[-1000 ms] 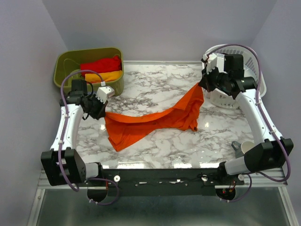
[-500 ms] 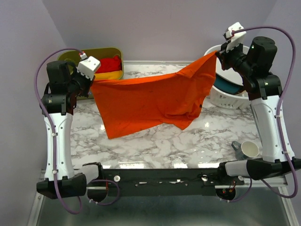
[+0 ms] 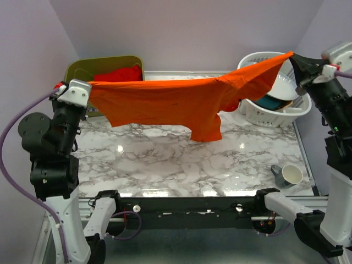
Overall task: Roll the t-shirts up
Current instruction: Flatten out the T-shirt at the center of the board.
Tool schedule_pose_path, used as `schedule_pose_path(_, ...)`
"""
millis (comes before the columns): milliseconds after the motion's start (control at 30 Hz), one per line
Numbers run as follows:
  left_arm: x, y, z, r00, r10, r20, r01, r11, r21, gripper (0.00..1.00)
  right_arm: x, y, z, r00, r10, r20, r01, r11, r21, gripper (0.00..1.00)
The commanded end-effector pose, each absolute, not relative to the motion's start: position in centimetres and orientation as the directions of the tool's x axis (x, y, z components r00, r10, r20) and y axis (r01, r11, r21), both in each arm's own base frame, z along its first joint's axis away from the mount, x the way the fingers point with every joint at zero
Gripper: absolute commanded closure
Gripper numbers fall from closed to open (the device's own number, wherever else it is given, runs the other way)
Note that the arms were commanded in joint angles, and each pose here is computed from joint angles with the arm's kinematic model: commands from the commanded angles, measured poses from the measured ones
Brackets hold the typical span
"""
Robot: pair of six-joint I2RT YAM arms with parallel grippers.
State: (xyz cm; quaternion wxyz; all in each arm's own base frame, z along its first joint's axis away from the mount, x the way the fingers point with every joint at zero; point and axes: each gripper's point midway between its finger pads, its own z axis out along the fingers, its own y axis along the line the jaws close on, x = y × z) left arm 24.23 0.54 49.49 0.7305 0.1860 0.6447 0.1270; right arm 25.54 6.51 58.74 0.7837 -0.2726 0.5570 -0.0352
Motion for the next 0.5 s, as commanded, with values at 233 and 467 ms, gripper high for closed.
schedule_pose_path(233, 14.9, 0.7, 58.4, 0.436, 0.397, -0.808, -0.153, 0.917, 0.369, 1.0, 10.3, 5.9, 66.8, 0.627, -0.291, -0.723, -0.187, 0.844, -0.502, 0.99)
schedule_pose_path(467, 9.9, 0.8, 62.8, 0.552, 0.447, -0.704, -0.258, 0.894, 0.366, 1.0, 5.4, 4.2, 68.3, 0.699, -0.349, -0.624, -0.046, 0.849, -0.526, 1.0)
